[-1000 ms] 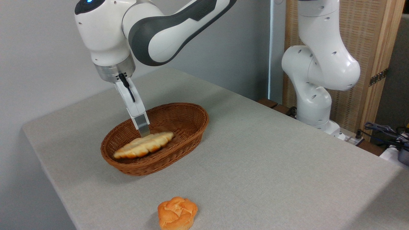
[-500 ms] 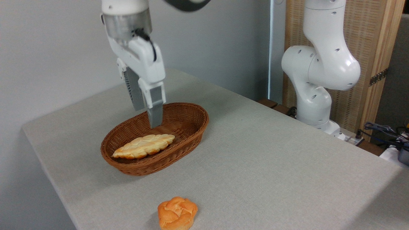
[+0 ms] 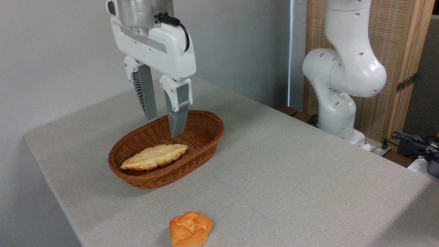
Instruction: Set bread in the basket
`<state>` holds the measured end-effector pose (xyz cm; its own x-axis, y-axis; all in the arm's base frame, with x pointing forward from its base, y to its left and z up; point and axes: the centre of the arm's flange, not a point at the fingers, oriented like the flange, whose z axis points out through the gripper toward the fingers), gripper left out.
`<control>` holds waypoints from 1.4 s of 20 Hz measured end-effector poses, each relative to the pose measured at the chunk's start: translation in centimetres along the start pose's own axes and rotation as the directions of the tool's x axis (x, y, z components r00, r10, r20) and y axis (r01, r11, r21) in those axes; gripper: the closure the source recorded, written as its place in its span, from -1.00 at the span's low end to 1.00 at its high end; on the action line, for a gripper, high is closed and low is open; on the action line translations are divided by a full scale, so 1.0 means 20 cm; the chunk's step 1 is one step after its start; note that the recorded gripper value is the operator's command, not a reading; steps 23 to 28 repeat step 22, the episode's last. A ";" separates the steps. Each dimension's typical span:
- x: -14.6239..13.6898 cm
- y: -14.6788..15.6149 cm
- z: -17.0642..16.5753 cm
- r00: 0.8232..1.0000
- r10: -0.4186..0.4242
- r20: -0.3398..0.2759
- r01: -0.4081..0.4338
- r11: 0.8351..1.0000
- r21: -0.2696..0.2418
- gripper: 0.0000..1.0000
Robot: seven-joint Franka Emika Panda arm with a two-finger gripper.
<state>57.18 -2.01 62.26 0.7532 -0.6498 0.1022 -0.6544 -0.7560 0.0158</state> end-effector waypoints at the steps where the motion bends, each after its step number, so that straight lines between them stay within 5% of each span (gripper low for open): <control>1: 0.01 0.01 0.02 1.000 -0.004 0.008 0.004 1.000 -0.007 -1.00; 28: 0.04 0.05 0.05 0.997 0.021 0.073 -0.022 1.000 0.014 -1.00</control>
